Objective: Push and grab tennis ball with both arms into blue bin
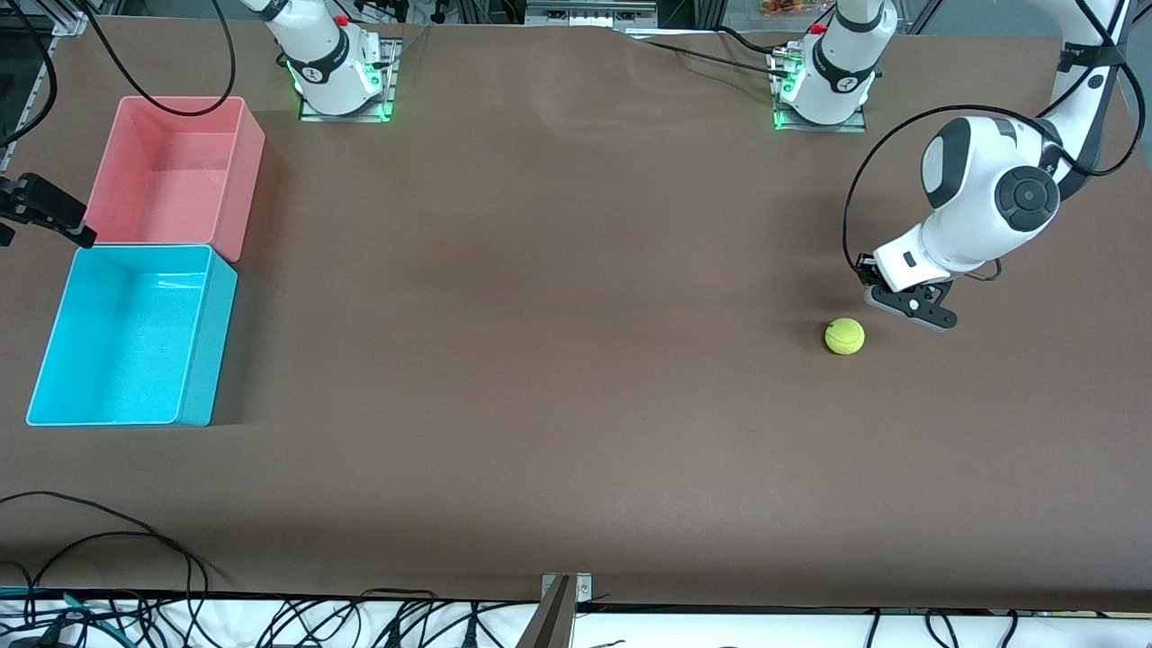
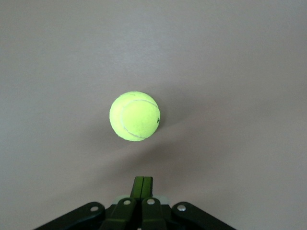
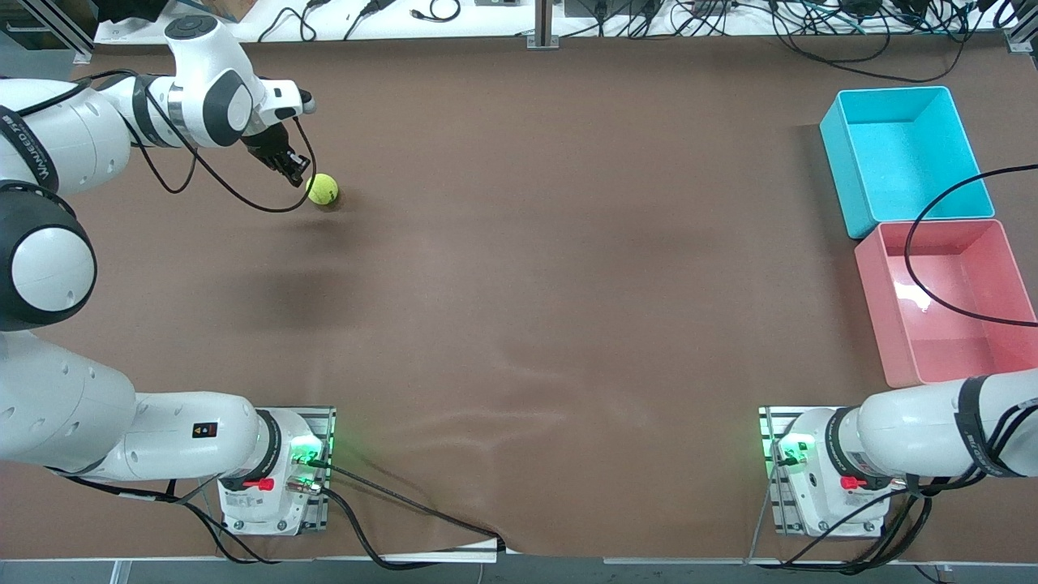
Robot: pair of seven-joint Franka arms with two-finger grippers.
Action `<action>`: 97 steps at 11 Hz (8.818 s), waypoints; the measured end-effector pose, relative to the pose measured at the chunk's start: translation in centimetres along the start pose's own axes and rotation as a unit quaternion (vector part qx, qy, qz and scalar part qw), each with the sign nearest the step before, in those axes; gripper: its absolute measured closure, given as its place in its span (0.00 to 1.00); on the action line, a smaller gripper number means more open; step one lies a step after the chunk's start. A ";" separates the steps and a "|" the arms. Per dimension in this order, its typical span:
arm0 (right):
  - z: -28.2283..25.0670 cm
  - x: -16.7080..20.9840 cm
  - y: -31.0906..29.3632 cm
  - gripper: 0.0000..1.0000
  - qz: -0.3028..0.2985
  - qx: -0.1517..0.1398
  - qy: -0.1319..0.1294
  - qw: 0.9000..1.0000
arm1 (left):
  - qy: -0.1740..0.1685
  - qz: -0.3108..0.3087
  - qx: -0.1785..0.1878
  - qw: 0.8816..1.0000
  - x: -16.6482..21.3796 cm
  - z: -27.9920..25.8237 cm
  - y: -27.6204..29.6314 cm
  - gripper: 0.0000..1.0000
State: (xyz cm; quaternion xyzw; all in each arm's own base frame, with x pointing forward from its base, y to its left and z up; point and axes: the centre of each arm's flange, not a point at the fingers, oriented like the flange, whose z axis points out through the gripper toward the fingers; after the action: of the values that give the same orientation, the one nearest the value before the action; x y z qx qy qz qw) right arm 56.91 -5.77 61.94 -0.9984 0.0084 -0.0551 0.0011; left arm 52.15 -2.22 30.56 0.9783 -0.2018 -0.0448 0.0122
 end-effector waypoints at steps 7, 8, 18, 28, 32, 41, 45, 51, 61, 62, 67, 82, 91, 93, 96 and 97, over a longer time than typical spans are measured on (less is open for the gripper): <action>0.0 0.0 0.0 0.00 0.000 0.000 0.000 1.000 | -0.039 0.210 0.045 0.976 0.0 2.0 -0.7 0.99; 0.0 0.0 0.0 0.00 0.000 0.000 0.000 1.000 | -0.042 0.233 0.047 0.970 0.0 2.1 -0.7 0.99; 1.1 0.5 -6.0 0.00 -0.053 0.006 -0.012 0.998 | 0.028 0.441 0.012 0.897 0.0 8.0 -5.5 0.99; 1.4 0.6 -6.1 0.00 -0.054 0.006 -0.016 0.998 | 0.029 0.519 0.016 0.854 1.9 10.1 -7.7 0.99; 1.5 0.6 -6.3 0.00 -0.056 0.006 -0.016 0.998 | 0.028 0.517 0.017 0.855 2.7 11.0 -9.1 0.99; 3.6 1.5 -6.1 0.00 -0.053 0.005 -0.028 0.998 | 0.023 0.490 0.006 0.871 2.6 12.0 -8.3 0.99; 3.5 1.5 -6.3 0.00 -0.054 0.005 -0.027 0.998 | 0.028 0.418 -0.006 0.908 5.9 12.1 -0.3 0.99; 3.5 1.5 -6.3 0.00 -0.055 0.005 -0.027 0.998 | 0.030 0.414 -0.004 0.910 4.5 11.6 -4.5 0.99; 3.3 1.2 -8.4 0.00 -0.073 0.007 -0.028 0.997 | 0.025 0.419 -0.009 0.908 4.5 10.5 -4.1 0.99; 3.0 1.1 -9.7 0.00 -0.084 0.009 -0.025 0.996 | 0.025 0.419 -0.009 0.908 4.5 10.5 -4.1 0.99; 1.6 -1.0 -22.7 0.00 -0.148 0.026 -0.024 0.988 | 0.030 0.418 -0.002 0.908 4.5 7.7 -4.0 0.99; 30.0 -7.0 -46.5 0.00 0.099 -0.027 -0.150 0.983 | 0.142 0.285 0.125 0.940 -5.0 -18.7 -7.3 0.00; 37.1 -11.1 -51.8 0.00 0.073 -0.030 -0.128 0.989 | 0.092 -0.022 0.026 0.995 -9.2 -33.9 -4.5 0.00; 38.4 -11.7 -52.0 0.00 0.067 -0.036 -0.129 0.989 | 0.072 -0.081 0.011 0.994 -10.3 -36.1 -3.6 0.00; 40.5 -13.0 -53.0 0.00 0.060 -0.043 -0.125 0.989 | 0.039 -0.178 -0.004 0.983 -10.5 -37.0 -1.2 0.00; 40.9 -13.3 -53.2 0.00 0.056 -0.046 -0.124 0.990 | 0.038 -0.192 -0.005 0.981 -10.4 -36.9 -1.1 0.00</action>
State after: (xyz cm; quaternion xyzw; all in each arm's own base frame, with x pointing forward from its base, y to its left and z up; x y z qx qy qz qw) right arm 49.09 47.68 19.95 -0.9945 0.0667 0.0699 -0.0410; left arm 46.48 3.09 68.16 0.9998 -0.0095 -0.0097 0.0163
